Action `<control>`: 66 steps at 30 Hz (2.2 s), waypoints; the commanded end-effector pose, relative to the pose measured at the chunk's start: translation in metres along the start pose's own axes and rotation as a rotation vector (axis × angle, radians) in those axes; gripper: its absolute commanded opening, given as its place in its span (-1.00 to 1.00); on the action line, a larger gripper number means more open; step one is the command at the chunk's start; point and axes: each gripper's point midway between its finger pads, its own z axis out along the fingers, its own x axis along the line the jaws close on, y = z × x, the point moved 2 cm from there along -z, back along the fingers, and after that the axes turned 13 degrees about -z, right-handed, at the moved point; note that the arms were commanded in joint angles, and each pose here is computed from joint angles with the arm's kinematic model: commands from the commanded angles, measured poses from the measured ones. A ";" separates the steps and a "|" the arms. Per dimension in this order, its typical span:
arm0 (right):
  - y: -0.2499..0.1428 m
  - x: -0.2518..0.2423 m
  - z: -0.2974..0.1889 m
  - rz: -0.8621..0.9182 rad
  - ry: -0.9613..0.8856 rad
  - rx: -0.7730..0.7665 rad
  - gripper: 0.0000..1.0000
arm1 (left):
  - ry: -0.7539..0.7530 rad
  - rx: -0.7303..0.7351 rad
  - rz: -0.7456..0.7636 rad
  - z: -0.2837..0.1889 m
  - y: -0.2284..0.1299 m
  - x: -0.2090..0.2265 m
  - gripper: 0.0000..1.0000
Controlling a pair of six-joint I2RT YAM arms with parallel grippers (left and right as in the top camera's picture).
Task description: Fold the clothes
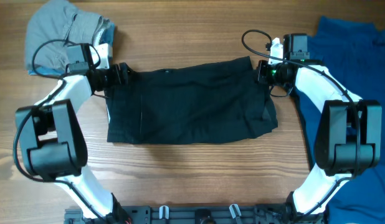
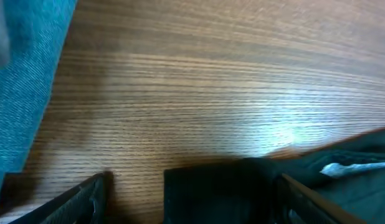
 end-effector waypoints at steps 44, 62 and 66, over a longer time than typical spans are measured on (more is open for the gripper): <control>0.001 0.023 -0.046 -0.077 0.011 0.000 0.08 | 0.061 0.127 -0.137 -0.039 -0.064 0.028 0.19; -0.006 0.024 -0.048 -0.067 0.013 0.028 0.08 | -0.154 0.159 -0.148 -0.045 -0.059 0.001 -0.03; -0.005 0.024 -0.048 -0.067 0.012 0.027 0.08 | -0.155 0.181 -0.141 -0.038 -0.065 0.001 -0.01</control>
